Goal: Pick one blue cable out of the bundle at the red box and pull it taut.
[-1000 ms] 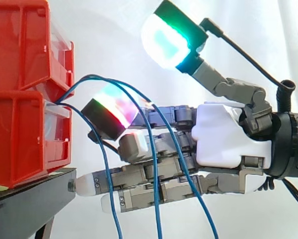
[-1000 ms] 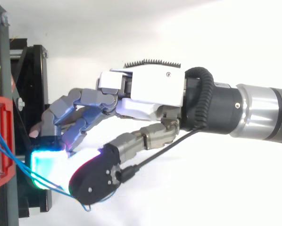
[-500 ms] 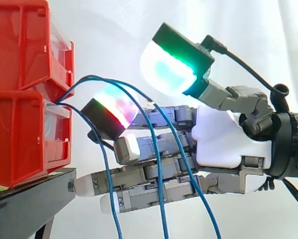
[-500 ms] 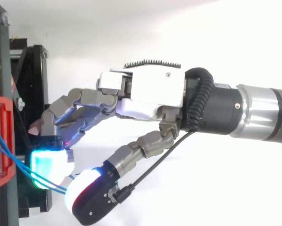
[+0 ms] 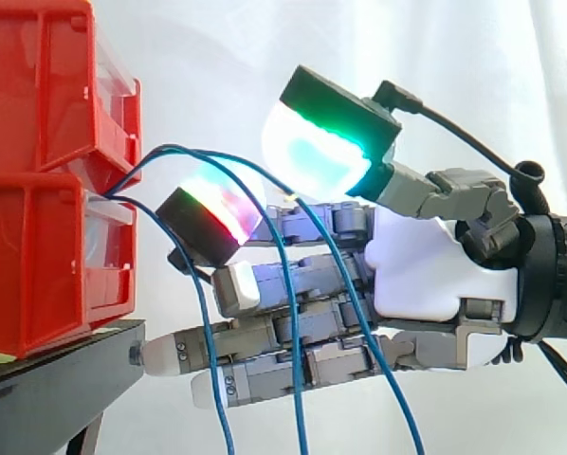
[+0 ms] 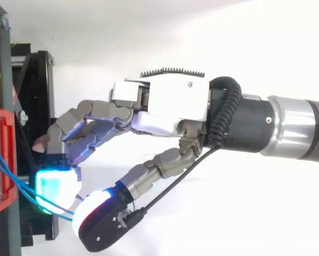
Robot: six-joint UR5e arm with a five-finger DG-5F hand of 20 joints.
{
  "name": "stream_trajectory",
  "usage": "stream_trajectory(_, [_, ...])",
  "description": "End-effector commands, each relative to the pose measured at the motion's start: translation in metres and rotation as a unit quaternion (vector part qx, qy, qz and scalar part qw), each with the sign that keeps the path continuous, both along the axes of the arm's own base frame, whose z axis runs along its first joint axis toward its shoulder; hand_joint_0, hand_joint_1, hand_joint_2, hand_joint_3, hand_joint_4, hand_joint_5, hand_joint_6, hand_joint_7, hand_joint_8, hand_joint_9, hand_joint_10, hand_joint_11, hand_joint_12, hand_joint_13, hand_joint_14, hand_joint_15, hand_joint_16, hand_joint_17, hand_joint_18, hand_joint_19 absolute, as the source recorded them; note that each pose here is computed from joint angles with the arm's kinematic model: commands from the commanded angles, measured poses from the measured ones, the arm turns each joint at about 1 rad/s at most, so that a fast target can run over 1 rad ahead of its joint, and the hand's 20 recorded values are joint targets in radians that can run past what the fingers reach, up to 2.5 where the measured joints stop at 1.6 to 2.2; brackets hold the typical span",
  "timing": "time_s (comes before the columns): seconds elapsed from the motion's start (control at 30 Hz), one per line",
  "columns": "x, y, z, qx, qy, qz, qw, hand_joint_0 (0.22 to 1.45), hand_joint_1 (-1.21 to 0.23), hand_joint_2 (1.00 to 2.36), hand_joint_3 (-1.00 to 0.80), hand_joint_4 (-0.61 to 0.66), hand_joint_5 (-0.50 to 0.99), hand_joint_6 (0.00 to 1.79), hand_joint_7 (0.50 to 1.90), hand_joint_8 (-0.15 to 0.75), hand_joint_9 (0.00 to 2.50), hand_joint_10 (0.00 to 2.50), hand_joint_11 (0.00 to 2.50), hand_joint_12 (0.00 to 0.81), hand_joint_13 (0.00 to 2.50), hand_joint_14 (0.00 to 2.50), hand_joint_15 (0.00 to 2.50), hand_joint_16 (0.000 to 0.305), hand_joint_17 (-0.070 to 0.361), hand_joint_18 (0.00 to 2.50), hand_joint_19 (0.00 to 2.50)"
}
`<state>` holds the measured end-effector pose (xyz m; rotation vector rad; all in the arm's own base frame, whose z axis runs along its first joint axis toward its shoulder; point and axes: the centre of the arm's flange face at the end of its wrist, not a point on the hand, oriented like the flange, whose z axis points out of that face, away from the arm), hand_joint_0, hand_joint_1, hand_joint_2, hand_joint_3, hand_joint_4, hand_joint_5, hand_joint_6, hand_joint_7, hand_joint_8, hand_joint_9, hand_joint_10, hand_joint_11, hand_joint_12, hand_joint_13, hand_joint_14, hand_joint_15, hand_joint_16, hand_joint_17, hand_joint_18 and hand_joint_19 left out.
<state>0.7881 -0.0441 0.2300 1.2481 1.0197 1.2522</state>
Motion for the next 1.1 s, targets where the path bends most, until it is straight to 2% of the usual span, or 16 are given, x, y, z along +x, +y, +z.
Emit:
stream_trajectory(0.0, [-0.0001,-0.0007,0.0,0.001,0.0,-0.001,1.0,0.66,-0.84,1.0,-0.44,0.1,-0.19,0.95,0.89,0.374,0.66,0.01,1.11,0.39,0.32,0.01,0.16,0.058,0.13,0.38,0.08])
stream_trajectory(0.03, [-0.0001,-0.0007,0.0,0.0,0.0,-0.001,1.0,0.64,-0.81,1.0,-0.45,0.1,-0.19,0.94,0.86,0.374,0.67,0.01,1.11,0.389,0.32,0.01,0.17,0.058,0.13,0.37,0.1])
stream_trajectory(0.2, [0.0,0.0007,0.0,0.0,0.0,0.001,1.0,0.54,-0.71,1.0,-0.5,0.11,-0.16,0.91,0.9,0.384,0.7,0.01,1.07,0.395,0.31,0.01,0.18,0.06,0.136,0.34,0.13])
stream_trajectory(0.37, [0.0,0.0005,0.0,0.001,0.0,0.0,1.0,0.46,-0.67,1.0,-0.5,0.13,-0.13,0.9,0.9,0.41,0.74,0.0,1.05,0.417,0.34,0.01,0.19,0.065,0.147,0.37,0.14])
stream_trajectory(0.63, [0.0,0.0005,0.0,0.001,0.0,0.0,1.0,0.37,-0.79,1.0,-0.5,0.13,-0.08,0.9,0.89,0.452,0.85,0.0,1.05,0.453,0.43,0.01,0.21,0.073,0.164,0.46,0.14])
stream_trajectory(0.77, [0.0,0.0005,0.0,0.001,0.0,0.0,1.0,0.31,-0.79,1.0,-0.5,0.11,-0.06,0.88,0.87,0.468,0.88,0.0,1.05,0.473,0.45,0.01,0.22,0.077,0.174,0.49,0.15])
stream_trajectory(0.9, [0.0,0.0005,0.0,0.001,0.0,0.0,1.0,0.26,-0.72,1.0,-0.5,0.07,-0.04,0.86,0.84,0.466,0.9,0.0,0.98,0.485,0.45,0.01,0.21,0.08,0.181,0.5,0.15])
stream_trajectory(1.07, [0.0,0.0005,0.0,0.001,0.0,0.0,1.0,0.26,-0.74,1.0,-0.5,0.03,-0.03,0.83,0.87,0.445,0.91,0.0,0.94,0.478,0.44,0.01,0.2,0.079,0.179,0.48,0.14])
